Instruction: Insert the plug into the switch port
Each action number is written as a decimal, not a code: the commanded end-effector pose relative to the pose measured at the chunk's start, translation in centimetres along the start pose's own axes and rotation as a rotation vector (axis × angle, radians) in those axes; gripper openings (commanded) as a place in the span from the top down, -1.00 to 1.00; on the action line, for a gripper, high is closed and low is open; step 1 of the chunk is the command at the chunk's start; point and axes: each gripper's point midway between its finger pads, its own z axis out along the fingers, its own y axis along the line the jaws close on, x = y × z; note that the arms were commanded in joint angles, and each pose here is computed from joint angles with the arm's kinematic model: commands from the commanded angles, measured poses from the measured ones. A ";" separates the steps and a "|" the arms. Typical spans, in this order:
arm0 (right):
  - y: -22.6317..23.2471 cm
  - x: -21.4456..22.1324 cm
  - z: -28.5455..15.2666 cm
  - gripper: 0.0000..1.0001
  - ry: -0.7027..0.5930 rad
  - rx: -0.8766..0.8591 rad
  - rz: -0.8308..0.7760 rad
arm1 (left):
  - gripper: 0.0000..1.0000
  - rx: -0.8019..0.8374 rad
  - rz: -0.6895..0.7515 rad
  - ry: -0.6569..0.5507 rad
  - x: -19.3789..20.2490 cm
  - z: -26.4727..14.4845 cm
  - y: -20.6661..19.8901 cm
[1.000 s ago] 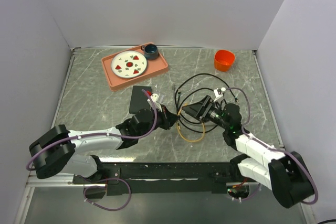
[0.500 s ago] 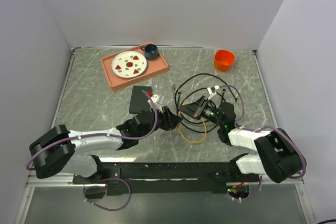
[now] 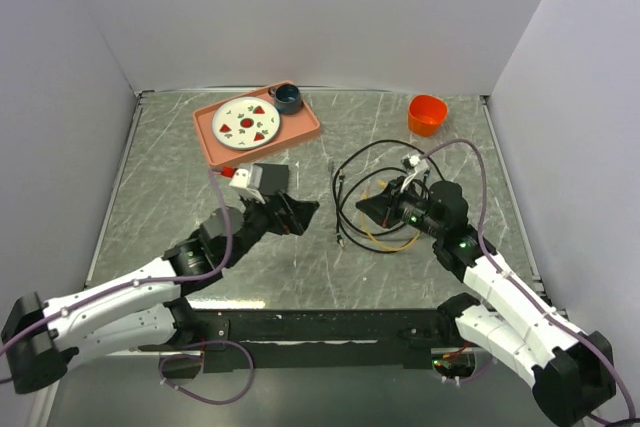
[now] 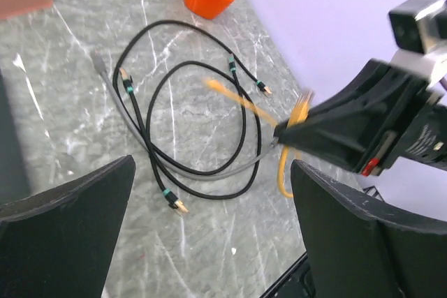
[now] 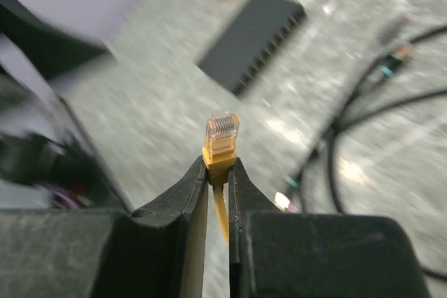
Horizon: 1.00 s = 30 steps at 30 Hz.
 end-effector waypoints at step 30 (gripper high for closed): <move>5.8 5.9 -1.6 1.00 0.198 -0.165 -0.415 | -0.44 0.473 0.054 0.360 5.4 1.1 -8.1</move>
